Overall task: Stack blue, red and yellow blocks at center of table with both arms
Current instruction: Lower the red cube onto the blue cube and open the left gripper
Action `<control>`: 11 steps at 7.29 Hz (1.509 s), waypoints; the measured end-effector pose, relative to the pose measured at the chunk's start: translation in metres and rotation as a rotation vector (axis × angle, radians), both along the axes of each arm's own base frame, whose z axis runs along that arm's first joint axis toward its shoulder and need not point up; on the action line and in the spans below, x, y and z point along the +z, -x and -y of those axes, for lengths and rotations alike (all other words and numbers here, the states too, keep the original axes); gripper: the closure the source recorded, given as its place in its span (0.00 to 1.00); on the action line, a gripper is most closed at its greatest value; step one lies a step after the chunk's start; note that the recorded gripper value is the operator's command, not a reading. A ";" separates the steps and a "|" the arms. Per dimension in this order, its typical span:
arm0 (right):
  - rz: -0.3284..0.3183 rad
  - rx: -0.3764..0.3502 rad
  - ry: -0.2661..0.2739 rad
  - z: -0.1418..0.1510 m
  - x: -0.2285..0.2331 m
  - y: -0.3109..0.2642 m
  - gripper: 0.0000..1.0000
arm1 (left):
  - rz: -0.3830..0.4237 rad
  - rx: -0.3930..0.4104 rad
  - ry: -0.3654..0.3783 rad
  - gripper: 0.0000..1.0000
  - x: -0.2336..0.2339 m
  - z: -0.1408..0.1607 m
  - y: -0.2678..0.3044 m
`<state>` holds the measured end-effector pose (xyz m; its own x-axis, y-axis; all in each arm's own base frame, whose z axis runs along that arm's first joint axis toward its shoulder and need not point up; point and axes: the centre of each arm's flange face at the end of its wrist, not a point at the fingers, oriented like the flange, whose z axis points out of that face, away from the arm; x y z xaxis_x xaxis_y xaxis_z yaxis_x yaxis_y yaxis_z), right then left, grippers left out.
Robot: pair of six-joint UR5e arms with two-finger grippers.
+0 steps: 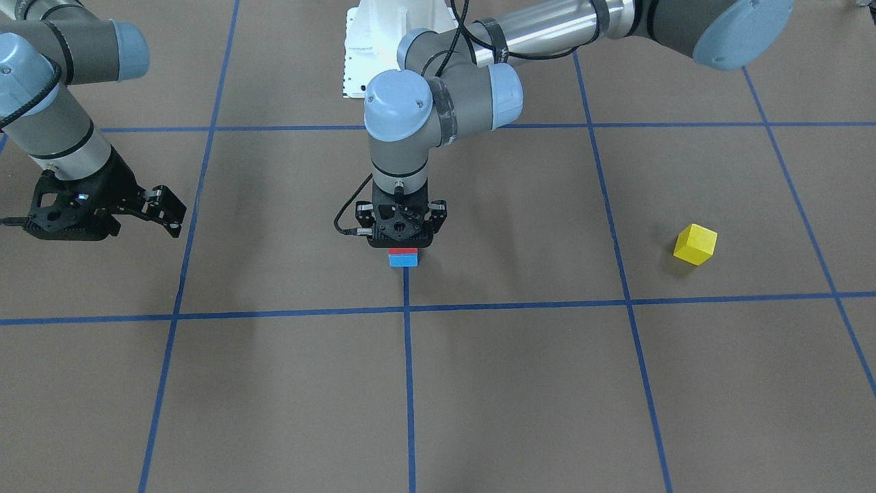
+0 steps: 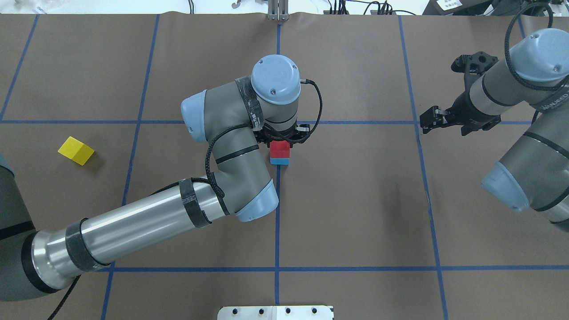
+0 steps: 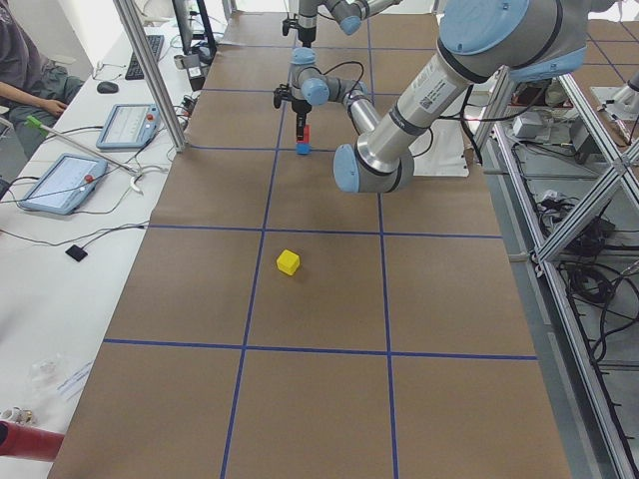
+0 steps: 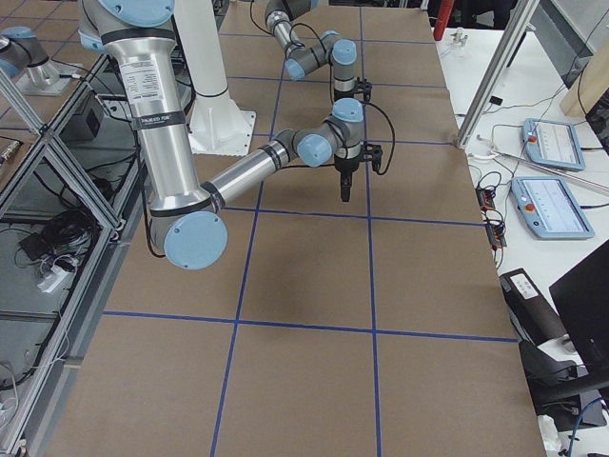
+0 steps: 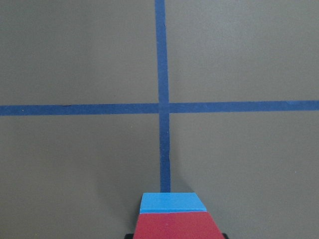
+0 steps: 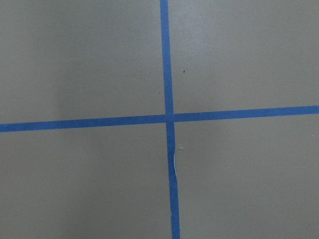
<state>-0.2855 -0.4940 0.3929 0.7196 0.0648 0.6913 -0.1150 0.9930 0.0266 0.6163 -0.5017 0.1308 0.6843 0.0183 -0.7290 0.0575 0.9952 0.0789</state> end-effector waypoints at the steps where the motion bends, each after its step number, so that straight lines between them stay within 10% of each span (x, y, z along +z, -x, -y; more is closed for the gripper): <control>1: 0.000 0.000 0.000 0.000 0.000 0.000 0.00 | 0.000 0.000 -0.001 1.00 0.000 0.000 0.000; 3: 0.000 -0.001 0.000 0.000 0.000 0.000 0.00 | 0.000 -0.001 -0.001 0.86 0.000 0.000 0.000; 4: 0.001 -0.001 -0.001 0.000 0.000 0.001 0.00 | 0.000 -0.001 -0.001 0.56 0.000 0.000 0.000; 7: 0.001 -0.001 -0.001 0.000 -0.001 0.001 0.00 | 0.000 -0.001 -0.001 0.41 0.001 -0.001 0.001; 9: 0.001 -0.001 -0.001 0.000 -0.001 0.001 0.00 | -0.002 -0.001 -0.002 0.01 0.000 -0.001 0.001; 11: 0.000 -0.002 -0.001 0.000 -0.001 0.002 0.00 | -0.004 -0.001 -0.004 0.01 -0.003 -0.001 0.001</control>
